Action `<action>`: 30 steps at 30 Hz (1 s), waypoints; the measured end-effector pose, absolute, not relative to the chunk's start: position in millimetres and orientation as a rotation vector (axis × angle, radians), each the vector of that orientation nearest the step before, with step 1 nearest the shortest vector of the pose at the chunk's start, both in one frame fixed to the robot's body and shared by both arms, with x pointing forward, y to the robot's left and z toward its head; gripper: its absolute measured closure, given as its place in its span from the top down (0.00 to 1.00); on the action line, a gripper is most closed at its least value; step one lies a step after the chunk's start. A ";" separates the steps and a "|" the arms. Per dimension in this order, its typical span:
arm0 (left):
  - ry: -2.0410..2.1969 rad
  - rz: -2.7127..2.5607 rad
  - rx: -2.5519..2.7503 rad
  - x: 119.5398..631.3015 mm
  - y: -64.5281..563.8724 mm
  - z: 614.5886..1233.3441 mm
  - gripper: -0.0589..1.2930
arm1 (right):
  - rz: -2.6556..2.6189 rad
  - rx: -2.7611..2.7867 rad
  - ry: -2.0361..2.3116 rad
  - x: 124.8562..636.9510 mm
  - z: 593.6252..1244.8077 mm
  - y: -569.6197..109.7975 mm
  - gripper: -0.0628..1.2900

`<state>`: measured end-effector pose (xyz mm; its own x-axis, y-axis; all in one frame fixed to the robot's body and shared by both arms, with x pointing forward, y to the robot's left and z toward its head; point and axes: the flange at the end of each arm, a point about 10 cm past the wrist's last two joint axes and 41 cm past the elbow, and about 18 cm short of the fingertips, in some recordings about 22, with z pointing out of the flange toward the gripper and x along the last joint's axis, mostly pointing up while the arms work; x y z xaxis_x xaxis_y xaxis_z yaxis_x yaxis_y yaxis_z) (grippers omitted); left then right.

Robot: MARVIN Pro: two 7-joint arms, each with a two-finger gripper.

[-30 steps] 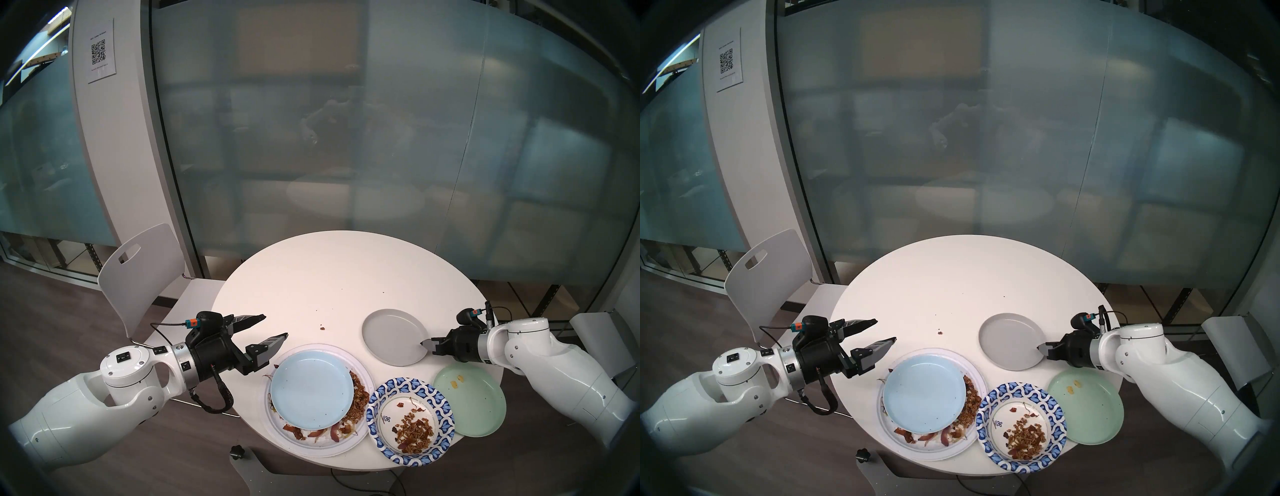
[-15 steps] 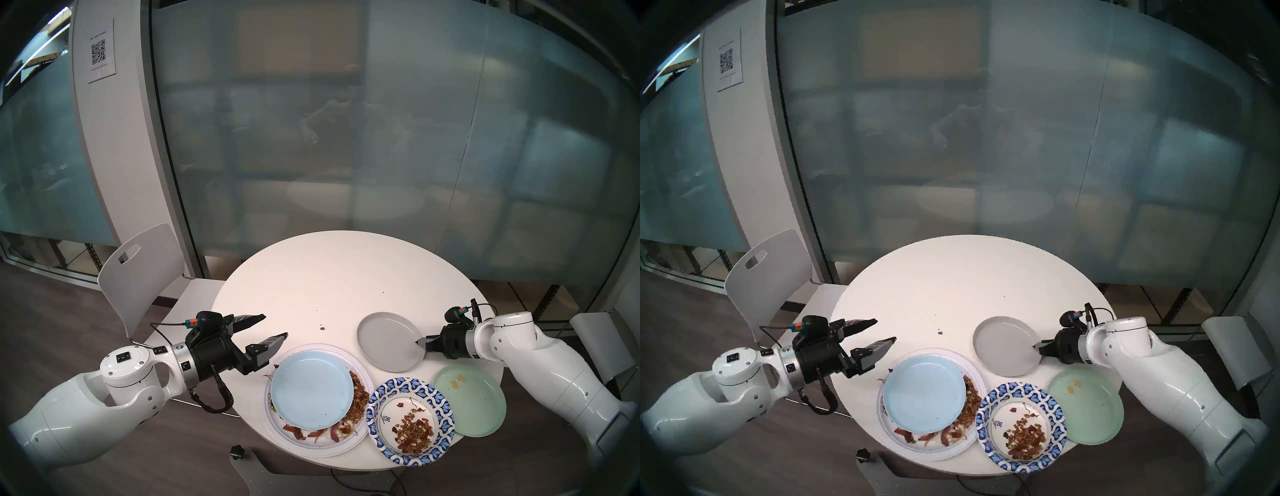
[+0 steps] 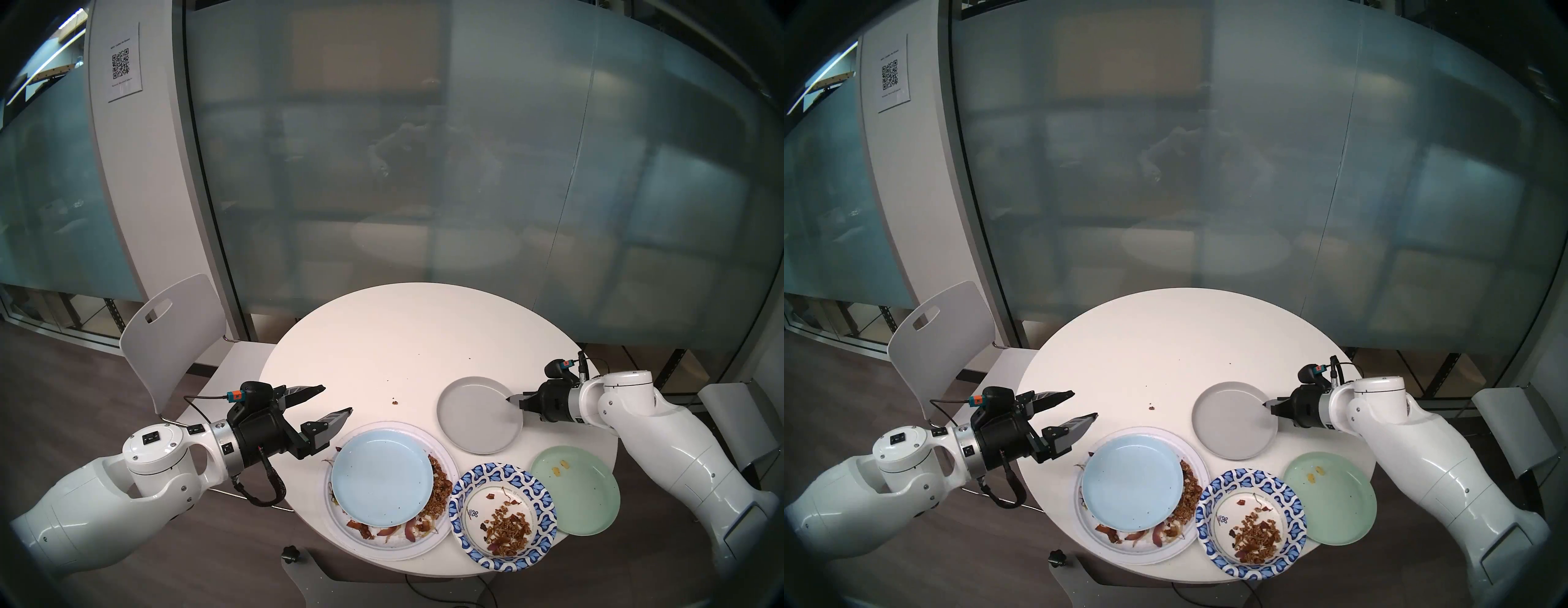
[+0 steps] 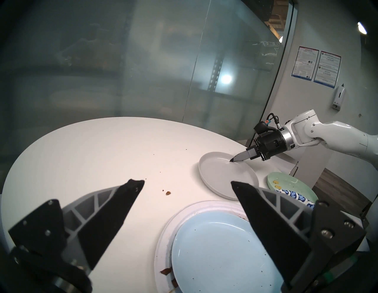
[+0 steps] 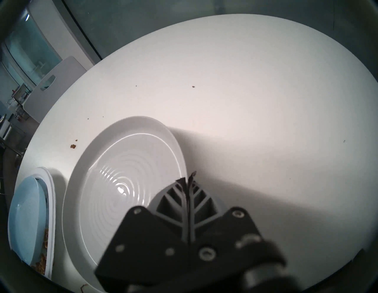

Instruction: Stack the plates into one stack

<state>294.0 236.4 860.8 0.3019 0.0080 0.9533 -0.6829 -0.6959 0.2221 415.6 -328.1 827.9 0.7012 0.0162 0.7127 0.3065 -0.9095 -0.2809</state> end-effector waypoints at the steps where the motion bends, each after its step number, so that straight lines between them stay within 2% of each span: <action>1: -0.599 1.436 1.953 294.0 236.4 860.8 0.94 | -1.062 -2.521 -0.244 416.4 829.7 -328.2 0.03; 13: -0.598 1.436 1.953 294.0 236.4 860.9 0.94 | -1.104 -2.297 -0.213 423.0 860.2 -304.6 0.03; 30: -0.598 1.436 1.954 294.1 236.5 860.9 0.94 | -0.905 -2.237 -0.466 413.3 862.3 -231.9 0.03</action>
<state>294.1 236.5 860.9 0.3016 0.0079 0.9534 -0.6825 -0.6964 0.2217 413.3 -231.9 862.3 0.6958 0.0736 0.7144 0.5387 -0.7114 -0.4514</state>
